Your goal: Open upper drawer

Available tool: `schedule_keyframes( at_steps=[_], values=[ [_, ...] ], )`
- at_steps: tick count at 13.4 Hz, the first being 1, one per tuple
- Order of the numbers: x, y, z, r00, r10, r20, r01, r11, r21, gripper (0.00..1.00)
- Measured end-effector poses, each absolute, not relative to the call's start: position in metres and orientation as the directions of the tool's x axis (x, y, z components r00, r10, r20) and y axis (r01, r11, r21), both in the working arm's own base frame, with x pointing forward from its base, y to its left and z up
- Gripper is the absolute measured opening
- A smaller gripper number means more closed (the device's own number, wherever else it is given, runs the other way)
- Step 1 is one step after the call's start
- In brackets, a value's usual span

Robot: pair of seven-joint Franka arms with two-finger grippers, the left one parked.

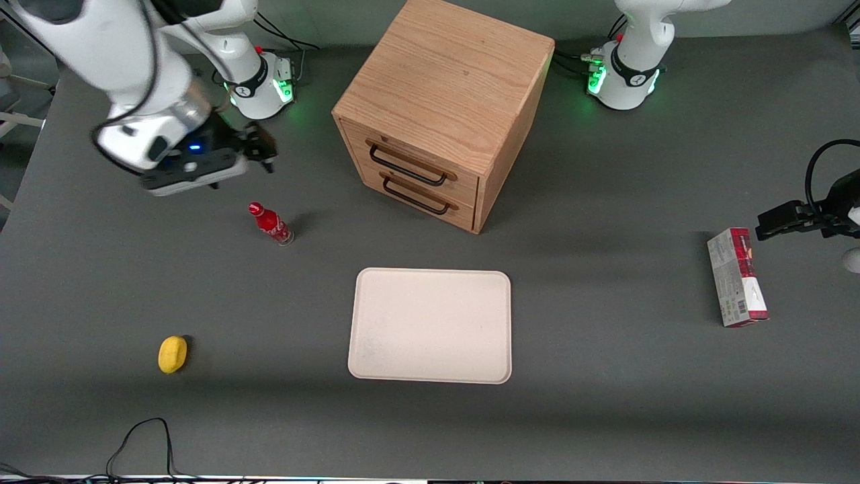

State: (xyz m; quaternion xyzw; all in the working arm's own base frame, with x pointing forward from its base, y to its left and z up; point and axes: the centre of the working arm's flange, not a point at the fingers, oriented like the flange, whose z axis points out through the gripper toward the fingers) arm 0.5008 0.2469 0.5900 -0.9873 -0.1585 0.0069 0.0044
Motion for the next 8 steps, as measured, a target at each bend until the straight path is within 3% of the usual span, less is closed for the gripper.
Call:
schedule_keyframes(
  at_steps=[4, 8],
  values=[
    [0.464, 0.365, 0.583, 0.822, 0.569, -0.010, 0.566, -0.820, -0.079, 1.00],
    [0.445, 0.414, 0.561, 0.598, 0.801, -0.012, 0.791, -0.593, -0.153, 1.00]
  ],
)
